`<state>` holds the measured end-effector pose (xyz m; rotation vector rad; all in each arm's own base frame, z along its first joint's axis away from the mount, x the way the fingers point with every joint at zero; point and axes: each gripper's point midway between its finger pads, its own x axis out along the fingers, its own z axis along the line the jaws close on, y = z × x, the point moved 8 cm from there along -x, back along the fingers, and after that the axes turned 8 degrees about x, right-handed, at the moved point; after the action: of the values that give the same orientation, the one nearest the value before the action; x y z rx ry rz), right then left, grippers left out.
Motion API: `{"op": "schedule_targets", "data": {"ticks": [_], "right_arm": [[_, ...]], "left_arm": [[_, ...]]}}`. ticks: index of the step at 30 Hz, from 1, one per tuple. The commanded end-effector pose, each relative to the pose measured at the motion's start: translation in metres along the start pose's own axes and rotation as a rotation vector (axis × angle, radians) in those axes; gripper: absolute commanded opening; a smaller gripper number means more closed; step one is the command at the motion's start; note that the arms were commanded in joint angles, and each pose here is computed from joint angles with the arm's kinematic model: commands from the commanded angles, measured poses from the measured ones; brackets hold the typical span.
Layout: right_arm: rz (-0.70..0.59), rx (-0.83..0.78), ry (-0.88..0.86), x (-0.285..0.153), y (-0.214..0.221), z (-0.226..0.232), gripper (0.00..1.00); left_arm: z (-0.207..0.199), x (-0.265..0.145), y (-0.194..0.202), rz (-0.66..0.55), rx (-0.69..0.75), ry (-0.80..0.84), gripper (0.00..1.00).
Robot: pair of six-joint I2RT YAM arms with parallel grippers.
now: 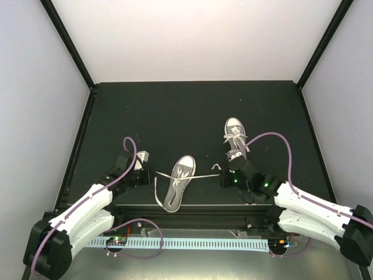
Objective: Tie the shoes
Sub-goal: Tie the shoelace on the shoe.
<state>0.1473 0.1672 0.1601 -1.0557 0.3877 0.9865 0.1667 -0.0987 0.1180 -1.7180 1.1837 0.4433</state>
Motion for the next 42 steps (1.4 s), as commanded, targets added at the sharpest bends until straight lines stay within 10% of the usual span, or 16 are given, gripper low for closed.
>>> {"op": "schedule_targets", "data": {"ticks": [1,42], "right_arm": [[-0.046,0.066,0.124,-0.007,0.0,-0.019,0.02],[0.106,0.101,-0.072,0.058,-0.003,0.007,0.02]], "left_arm": [[-0.002,-0.01,-0.005,0.003,-0.051,0.011,0.01],[-0.031,0.065,0.019,0.245,-0.013,0.285,0.01]]}}
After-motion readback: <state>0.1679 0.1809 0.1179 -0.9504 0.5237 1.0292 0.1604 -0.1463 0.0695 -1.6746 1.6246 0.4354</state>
